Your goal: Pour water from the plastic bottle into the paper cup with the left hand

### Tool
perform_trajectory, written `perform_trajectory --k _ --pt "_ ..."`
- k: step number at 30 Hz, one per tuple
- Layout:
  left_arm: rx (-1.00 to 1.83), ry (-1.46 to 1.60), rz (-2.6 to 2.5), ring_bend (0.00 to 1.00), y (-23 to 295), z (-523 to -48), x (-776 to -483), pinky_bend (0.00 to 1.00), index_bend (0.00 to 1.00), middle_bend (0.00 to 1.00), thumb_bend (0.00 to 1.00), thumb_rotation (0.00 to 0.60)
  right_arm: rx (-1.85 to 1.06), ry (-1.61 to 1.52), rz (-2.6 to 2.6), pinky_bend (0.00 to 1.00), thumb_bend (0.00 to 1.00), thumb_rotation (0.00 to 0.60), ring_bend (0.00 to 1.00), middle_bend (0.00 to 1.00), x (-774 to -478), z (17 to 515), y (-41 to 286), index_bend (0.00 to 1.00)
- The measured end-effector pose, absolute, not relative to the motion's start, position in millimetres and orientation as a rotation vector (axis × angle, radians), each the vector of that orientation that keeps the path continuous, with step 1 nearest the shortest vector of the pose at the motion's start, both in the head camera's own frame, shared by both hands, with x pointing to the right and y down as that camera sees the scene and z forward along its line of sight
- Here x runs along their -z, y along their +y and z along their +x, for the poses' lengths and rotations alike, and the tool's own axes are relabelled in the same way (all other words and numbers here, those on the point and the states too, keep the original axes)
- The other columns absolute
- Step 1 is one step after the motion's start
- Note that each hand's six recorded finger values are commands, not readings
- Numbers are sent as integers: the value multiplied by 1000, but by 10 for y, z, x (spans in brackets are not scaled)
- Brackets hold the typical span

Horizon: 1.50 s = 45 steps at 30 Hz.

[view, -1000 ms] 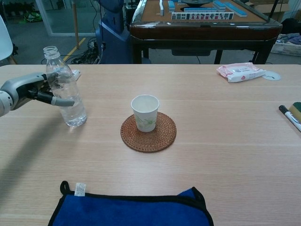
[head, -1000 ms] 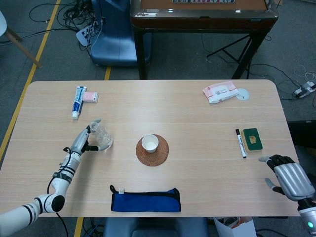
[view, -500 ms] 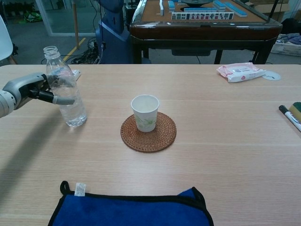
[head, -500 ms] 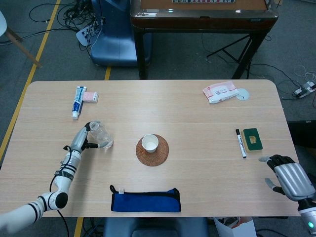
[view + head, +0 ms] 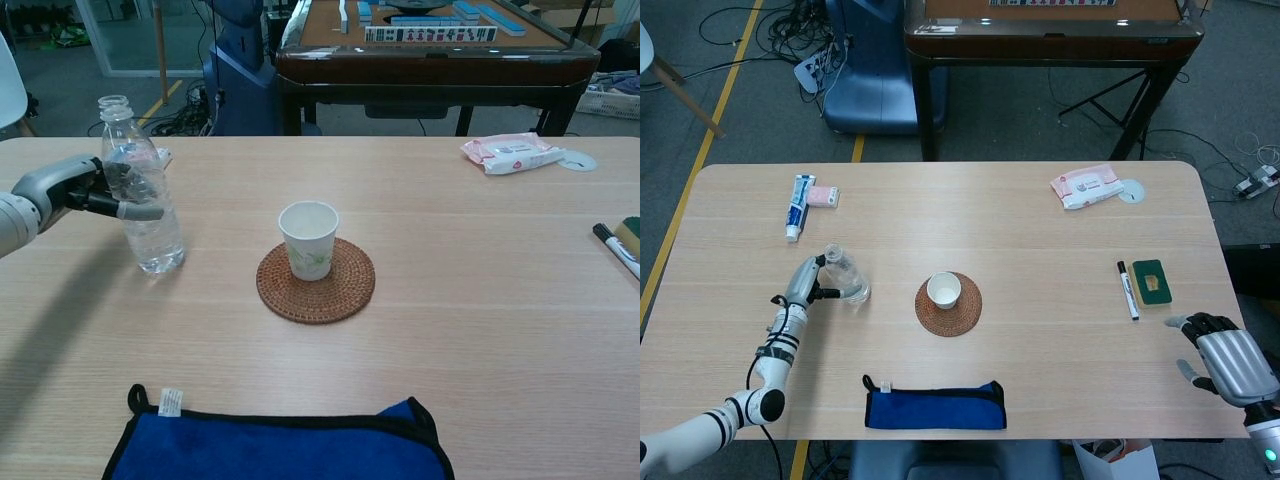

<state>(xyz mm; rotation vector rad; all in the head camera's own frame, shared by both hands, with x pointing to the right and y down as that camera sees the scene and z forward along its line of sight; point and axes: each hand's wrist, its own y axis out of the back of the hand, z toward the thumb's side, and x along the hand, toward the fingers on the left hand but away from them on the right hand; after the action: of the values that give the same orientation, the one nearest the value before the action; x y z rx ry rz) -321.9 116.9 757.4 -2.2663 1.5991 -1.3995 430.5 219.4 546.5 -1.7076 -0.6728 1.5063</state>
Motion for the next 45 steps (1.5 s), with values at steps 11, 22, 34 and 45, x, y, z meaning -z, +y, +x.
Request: perform_trajectory --k 11,22,34,45 --pt "1284 1594 -2227 418 1127 -3136 -7358 331 717 671 89 600 -1504 -678 -1709 327 310 600 247 322 -5449 4309 2189 286" --pt "1317 1309 -2059 449 1101 -3013 -7075 494 743 714 95 600 -1509 -673 -1711 327 310 600 247 322 -5464 4313 2194 286" --pt "1411 931 -1714 459 1067 -2780 -6794 509 747 721 97 600 -1508 -673 -1712 326 311 600 247 322 -5460 4311 2195 286" --pt "1477 822 -1558 463 1040 -2586 -6781 509 753 731 100 600 -1497 -687 -1712 326 310 600 247 322 -5417 4315 2179 286"
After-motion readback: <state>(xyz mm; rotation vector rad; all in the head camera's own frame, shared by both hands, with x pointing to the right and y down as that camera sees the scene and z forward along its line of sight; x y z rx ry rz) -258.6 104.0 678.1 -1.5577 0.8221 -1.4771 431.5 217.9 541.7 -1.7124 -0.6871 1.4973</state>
